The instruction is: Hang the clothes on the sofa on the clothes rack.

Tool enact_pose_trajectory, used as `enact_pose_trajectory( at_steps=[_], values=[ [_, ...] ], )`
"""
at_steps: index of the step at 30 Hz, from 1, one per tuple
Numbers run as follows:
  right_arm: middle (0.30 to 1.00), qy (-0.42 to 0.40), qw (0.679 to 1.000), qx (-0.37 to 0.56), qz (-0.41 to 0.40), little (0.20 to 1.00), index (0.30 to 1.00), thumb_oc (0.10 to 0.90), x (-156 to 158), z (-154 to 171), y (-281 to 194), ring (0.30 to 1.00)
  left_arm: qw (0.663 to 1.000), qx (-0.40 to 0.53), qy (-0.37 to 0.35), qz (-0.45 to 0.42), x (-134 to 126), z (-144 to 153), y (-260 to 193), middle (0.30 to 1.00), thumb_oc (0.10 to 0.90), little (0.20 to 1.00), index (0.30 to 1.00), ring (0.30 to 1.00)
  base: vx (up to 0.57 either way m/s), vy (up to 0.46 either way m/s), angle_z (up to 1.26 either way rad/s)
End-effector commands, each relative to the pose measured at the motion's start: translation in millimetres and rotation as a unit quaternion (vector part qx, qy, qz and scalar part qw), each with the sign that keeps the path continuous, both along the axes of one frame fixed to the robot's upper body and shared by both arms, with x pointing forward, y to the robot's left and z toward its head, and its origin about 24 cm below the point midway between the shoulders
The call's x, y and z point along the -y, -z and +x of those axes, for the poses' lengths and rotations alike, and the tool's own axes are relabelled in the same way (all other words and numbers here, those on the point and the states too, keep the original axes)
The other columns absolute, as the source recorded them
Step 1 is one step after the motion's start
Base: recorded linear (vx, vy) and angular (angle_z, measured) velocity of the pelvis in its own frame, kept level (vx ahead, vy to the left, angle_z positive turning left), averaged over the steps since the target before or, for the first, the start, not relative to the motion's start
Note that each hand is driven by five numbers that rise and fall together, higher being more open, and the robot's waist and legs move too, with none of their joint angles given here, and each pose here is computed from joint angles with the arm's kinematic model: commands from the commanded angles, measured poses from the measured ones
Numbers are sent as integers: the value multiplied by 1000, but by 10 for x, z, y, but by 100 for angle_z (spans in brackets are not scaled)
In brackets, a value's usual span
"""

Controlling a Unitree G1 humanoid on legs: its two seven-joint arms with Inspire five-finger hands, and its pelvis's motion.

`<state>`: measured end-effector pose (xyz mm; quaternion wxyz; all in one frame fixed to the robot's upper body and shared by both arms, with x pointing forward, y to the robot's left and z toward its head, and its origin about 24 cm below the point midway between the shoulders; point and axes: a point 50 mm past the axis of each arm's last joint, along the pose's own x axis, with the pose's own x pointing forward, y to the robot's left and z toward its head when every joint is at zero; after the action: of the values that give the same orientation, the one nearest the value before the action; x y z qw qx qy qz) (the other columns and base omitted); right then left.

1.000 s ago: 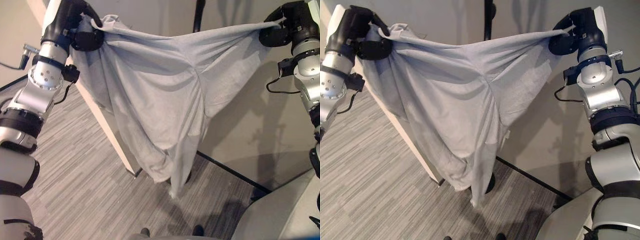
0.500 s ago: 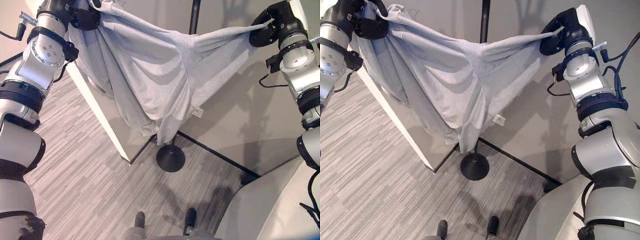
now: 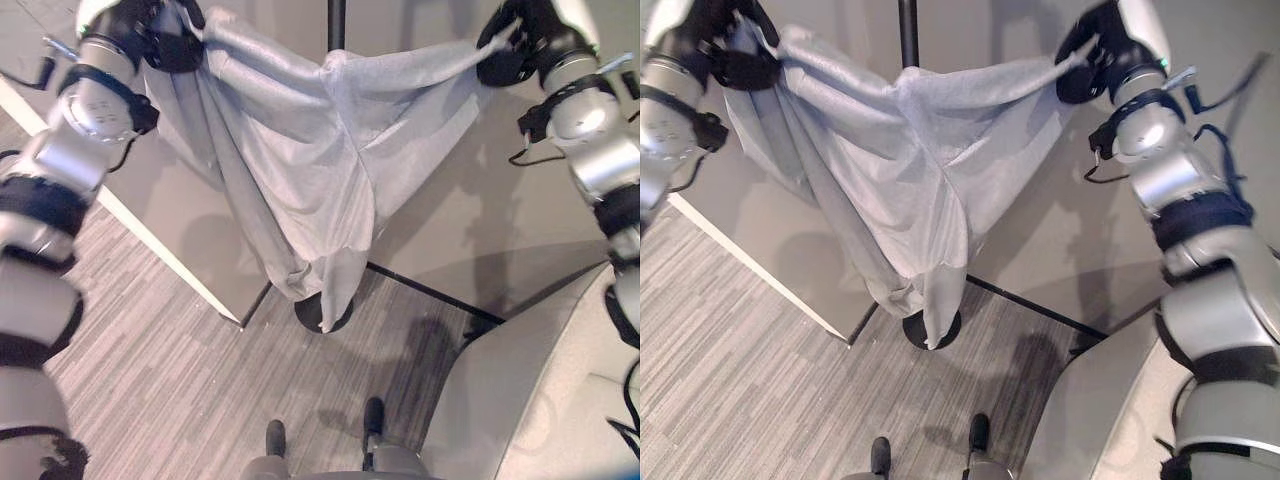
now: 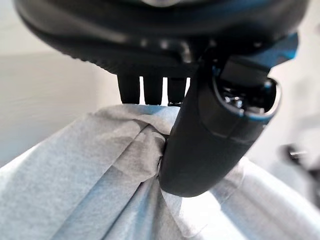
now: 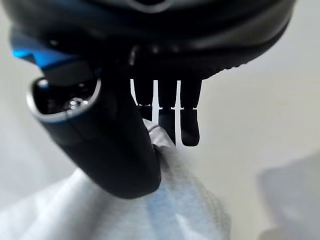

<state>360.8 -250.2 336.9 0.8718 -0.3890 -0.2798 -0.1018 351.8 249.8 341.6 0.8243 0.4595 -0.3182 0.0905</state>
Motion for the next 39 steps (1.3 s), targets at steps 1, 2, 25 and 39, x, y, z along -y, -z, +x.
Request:
enact_pose_trajectory(
  at_steps=[1, 2, 25, 39],
  values=[
    [300, -15, 989, 134, 65, 300, 300, 400, 292, -396, -620, 300, 986, 159, -18, -45, -274, -432, -729, 300, 400, 300, 300, 300, 53, -27, -1],
    [300, -20, 989, 127, 67, 300, 300, 400, 317, -407, -581, 300, 987, 156, -17, -33, -259, -441, -714, 300, 400, 300, 300, 300, 41, -28, -1],
    [300, -12, 966, 223, 129, 300, 300, 400, 253, -617, -1530, 300, 971, 217, -59, -83, -285, -524, -1365, 300, 400, 300, 300, 300, 10, 0, 0],
    [300, 297, 905, -33, -302, 300, 300, 400, 26, 296, -528, 300, 977, 41, -200, -53, -326, 179, -640, 300, 400, 300, 300, 300, -32, 4, 1]
  ],
)
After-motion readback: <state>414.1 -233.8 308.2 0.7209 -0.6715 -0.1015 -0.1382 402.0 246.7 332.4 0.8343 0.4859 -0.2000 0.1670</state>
